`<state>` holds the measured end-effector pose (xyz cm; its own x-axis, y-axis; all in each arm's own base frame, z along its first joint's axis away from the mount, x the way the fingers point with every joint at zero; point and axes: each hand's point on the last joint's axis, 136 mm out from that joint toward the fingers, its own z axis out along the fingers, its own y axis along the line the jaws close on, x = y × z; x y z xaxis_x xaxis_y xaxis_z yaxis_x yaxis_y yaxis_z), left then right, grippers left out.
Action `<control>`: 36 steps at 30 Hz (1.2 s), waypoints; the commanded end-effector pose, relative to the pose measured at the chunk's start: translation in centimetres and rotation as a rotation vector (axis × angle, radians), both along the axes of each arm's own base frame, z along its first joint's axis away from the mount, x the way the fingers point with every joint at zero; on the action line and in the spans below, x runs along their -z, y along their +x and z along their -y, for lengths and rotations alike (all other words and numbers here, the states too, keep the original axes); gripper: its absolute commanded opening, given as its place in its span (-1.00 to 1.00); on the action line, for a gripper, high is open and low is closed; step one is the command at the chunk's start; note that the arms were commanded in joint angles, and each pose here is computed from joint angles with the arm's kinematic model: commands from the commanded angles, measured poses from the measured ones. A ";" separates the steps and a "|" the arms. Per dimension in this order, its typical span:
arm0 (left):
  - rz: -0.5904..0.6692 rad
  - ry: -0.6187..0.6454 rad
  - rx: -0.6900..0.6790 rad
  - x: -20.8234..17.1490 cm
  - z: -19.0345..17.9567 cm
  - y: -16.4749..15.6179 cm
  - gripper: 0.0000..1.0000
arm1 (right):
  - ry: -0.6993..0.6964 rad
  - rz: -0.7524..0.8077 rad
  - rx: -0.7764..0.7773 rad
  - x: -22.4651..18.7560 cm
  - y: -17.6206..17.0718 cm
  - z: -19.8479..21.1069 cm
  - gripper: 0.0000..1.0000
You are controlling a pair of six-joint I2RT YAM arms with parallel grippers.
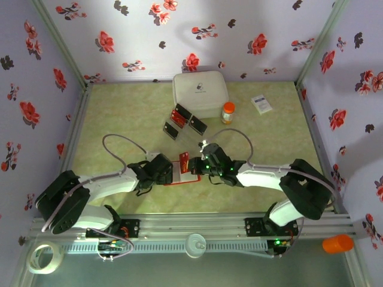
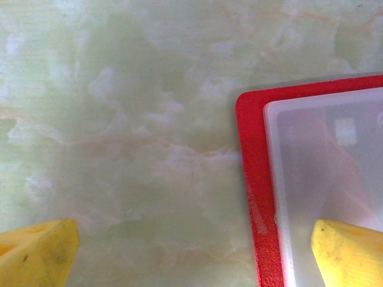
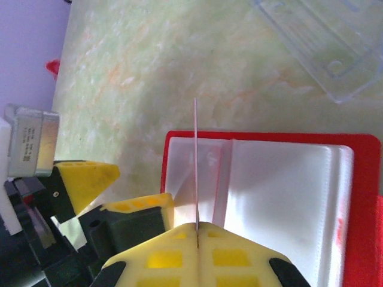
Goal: Put the credit cards into the card holder
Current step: Insert the credit card into the card slot.
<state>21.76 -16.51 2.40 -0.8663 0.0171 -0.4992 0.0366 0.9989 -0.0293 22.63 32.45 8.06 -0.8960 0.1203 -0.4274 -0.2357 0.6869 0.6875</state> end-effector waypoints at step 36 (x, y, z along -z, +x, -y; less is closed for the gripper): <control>-0.059 0.047 -0.010 1.7 -1.6 -1.4 1.00 | 0.168 0.016 0.061 3.1 -0.1 -1.2 -1.00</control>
<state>21.72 -16.58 2.26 -0.8646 0.0089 -0.5024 0.0348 0.9985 -0.0421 22.92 33.37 5.04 -0.8719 0.2438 -0.4248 -0.2101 0.5972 0.7741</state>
